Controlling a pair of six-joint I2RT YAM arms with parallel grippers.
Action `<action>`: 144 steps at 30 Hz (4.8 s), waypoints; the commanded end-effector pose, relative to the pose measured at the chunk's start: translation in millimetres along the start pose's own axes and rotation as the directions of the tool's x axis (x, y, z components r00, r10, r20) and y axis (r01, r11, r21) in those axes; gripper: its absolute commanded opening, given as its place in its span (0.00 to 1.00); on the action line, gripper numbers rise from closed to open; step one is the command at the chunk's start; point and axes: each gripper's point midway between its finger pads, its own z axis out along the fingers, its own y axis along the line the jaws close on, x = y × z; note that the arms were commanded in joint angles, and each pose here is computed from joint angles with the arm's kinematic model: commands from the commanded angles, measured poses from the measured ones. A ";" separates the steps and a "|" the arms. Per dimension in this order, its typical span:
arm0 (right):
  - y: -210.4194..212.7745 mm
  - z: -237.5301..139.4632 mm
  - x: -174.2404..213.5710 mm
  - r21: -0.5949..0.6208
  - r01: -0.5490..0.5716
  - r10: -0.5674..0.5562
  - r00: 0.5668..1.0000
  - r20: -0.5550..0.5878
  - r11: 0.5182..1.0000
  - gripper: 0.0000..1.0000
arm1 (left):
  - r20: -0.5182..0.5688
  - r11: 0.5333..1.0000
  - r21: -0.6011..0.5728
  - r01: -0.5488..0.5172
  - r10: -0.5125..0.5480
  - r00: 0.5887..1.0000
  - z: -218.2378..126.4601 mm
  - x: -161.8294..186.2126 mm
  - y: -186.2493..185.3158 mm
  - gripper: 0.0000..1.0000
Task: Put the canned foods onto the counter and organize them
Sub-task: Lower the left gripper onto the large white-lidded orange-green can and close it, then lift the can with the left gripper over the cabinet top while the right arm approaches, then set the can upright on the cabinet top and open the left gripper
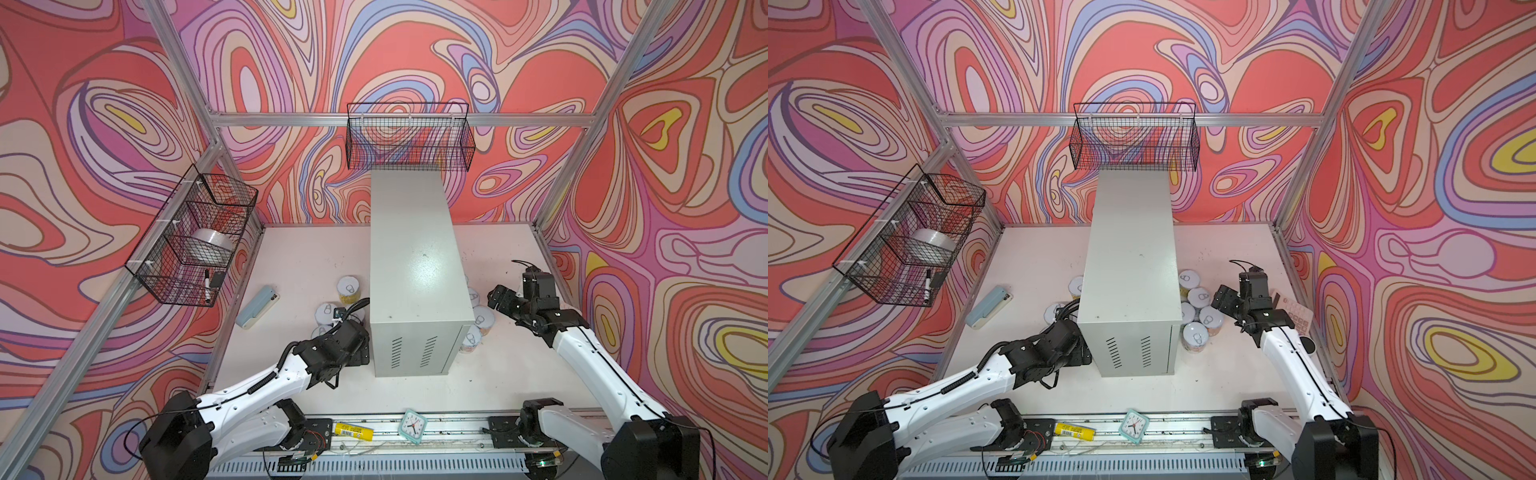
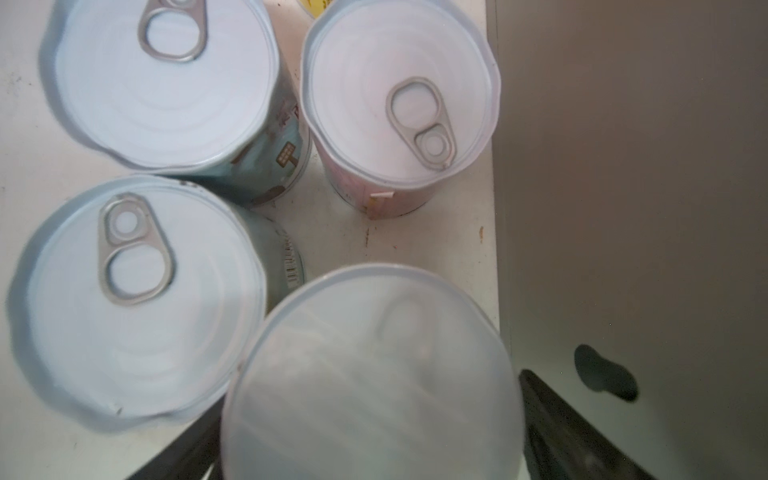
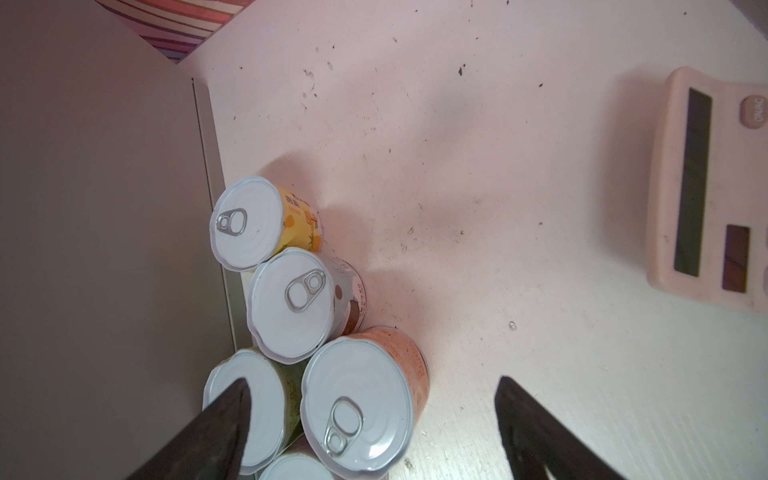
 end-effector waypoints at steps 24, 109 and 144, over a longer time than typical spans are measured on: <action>11.1 1.3 -7.7 -0.048 0.003 -0.002 1.000 0.024 0.999 0.91 | 0.148 0.995 -0.057 0.080 -0.070 0.987 30.5 -1.3 16.8 0.87; 189.5 -188.1 -166.3 -0.290 0.338 -0.217 0.900 0.378 0.895 0.73 | 0.426 0.916 0.141 -0.375 0.285 0.859 -205.3 -306.3 -210.6 0.10; 268.3 -202.6 -81.0 -0.521 0.537 -0.394 0.843 0.368 0.664 0.84 | 0.638 0.900 0.240 -0.364 0.136 0.758 -270.8 -366.2 -197.4 1.00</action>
